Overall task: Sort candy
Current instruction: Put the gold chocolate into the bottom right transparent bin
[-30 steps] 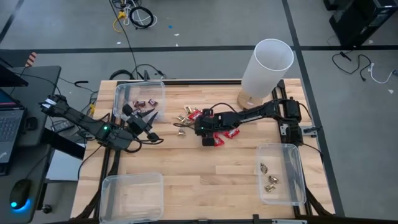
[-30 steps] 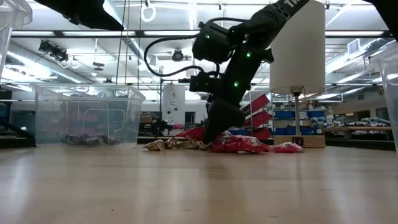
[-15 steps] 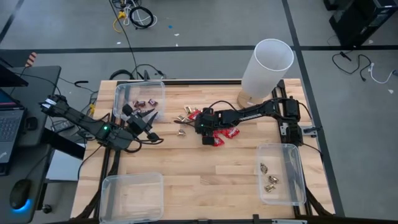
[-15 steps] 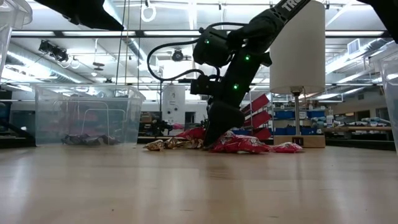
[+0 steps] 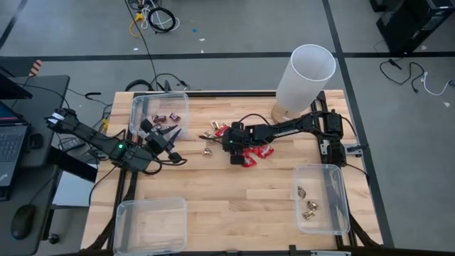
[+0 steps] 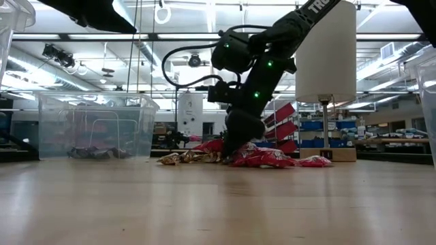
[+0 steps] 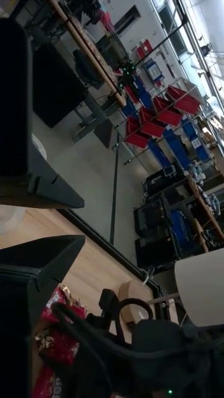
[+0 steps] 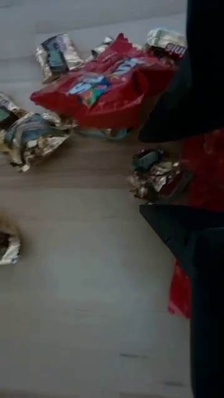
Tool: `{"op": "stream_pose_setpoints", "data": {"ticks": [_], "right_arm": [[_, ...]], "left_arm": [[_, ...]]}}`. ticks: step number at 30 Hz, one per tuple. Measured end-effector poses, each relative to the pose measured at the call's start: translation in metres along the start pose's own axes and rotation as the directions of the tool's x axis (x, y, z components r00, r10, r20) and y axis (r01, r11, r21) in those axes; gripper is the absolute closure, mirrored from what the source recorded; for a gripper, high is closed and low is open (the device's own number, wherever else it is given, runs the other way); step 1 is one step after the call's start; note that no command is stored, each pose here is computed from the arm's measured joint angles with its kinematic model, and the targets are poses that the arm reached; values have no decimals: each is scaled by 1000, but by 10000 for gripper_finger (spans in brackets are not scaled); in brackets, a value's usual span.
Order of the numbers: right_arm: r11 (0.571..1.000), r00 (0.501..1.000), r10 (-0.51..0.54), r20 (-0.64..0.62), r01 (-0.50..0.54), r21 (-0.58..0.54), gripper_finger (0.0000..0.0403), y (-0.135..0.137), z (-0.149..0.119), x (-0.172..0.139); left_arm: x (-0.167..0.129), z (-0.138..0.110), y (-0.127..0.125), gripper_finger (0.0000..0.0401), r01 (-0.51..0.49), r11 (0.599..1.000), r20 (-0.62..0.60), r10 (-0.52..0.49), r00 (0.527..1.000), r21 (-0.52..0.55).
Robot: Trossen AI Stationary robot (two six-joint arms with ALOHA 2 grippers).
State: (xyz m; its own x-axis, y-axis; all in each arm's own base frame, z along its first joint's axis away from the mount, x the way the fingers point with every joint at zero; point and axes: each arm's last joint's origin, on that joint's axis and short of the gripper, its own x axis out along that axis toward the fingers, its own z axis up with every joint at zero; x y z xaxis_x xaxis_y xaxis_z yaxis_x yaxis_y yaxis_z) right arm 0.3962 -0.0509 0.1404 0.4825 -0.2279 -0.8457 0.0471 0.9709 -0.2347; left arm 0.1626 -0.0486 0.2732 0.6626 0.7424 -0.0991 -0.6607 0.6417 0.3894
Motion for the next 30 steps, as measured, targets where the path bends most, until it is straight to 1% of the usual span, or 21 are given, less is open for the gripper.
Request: {"op": "stream_pose_setpoints", "data": {"ticks": [8, 11, 14, 17, 25, 27, 30], "right_arm": [[999, 1000, 28, -7, -28, 20, 245, 4, -4, 16], [999, 1000, 29, -5, -28, 26, 246, 5, -4, 17], [999, 1000, 29, -5, -28, 26, 255, 5, -4, 17], [999, 1000, 29, -5, -29, 24, 279, 5, -4, 17], [1000, 1000, 17, -4, -17, 10, 373, 11, -2, 16], [1000, 1000, 18, 0, -18, 5, 383, 13, -2, 14], [999, 999, 33, 16, -33, -1, 386, 16, 0, 8]], "left_arm": [[0, 0, 0, 319, 2, 1000, 0, -2, 1000, 0], [0, 0, 0, 319, 2, 1000, 0, -2, 1000, -3], [0, 0, 0, 319, 2, 1000, 0, -2, 1000, -4], [0, 0, 0, 319, 2, 1000, 0, -2, 1000, -5], [0, 0, 0, 319, 2, 1000, 0, -2, 1000, -16], [0, 0, 0, 319, 2, 1000, 0, -2, 1000, -16], [0, 0, 0, 319, 2, 1000, 0, -2, 1000, -20]]}}
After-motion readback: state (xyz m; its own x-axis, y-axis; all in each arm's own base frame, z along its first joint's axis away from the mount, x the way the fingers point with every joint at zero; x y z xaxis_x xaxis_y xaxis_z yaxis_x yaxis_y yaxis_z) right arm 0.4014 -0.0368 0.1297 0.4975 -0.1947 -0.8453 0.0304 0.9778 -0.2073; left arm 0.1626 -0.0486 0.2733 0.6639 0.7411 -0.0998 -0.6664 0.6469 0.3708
